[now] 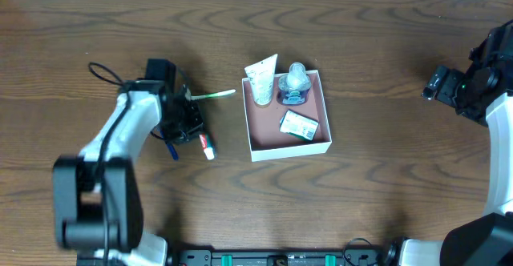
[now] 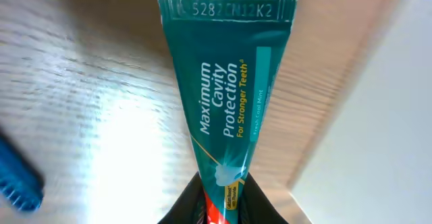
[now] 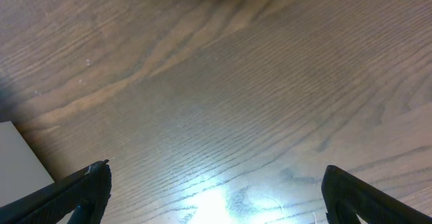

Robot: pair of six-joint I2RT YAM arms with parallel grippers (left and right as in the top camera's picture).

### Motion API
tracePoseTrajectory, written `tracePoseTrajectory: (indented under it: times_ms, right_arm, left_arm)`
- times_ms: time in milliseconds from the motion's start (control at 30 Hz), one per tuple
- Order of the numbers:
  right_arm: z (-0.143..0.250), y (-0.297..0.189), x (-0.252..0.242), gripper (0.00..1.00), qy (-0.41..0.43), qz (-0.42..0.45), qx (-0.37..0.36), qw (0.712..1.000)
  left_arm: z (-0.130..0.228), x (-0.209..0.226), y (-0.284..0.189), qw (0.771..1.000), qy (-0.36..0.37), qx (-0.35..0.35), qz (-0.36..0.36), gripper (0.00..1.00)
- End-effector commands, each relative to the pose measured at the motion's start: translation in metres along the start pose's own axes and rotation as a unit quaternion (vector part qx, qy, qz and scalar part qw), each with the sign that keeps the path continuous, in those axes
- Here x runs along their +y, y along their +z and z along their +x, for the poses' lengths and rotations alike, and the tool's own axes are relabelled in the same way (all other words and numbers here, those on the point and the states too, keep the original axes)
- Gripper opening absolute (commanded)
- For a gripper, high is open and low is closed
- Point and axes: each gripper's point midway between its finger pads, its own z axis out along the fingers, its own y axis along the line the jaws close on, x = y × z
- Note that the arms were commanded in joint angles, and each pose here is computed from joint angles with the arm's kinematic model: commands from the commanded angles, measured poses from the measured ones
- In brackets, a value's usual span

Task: Pack container
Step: 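Carry the toothpaste tube into the box and release it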

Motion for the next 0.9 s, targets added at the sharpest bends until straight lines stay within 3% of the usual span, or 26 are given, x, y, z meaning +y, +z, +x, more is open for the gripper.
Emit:
tracePoseTrajectory:
  times_ms: [0, 233, 433, 633, 767, 867]
  right_arm:
    - [-0.001, 0.000, -0.001, 0.99, 0.008, 0.001, -0.001, 1.000]
    - [-0.001, 0.000, -0.001, 0.99, 0.008, 0.001, -0.001, 1.000]
    - [-0.001, 0.000, -0.001, 0.99, 0.008, 0.001, -0.001, 1.000]
    - [-0.001, 0.000, -0.001, 0.99, 0.008, 0.001, -0.001, 1.000]
    - [-0.001, 0.000, -0.001, 0.99, 0.007, 0.001, 0.000, 1.000]
    - [-0.001, 0.000, -0.001, 0.99, 0.008, 0.001, -0.001, 1.000]
  left_arm:
    - [-0.002, -0.022, -0.039, 0.996, 0.060, -0.054, 0.032, 0.14]
    - [0.020, -0.072, -0.099, 0.972, 0.162, -0.148, 0.081, 0.14]
    - [0.052, -0.133, -0.120, 0.927, 0.293, -0.193, 0.132, 0.14]
    - [0.084, -0.189, -0.113, 0.846, 0.461, -0.216, 0.158, 0.13]
    - [0.086, -0.200, -0.098, 0.795, 0.548, -0.241, 0.103, 0.09]
    - [0.090, -0.202, -0.083, 0.743, 0.622, -0.239, 0.060, 0.09]
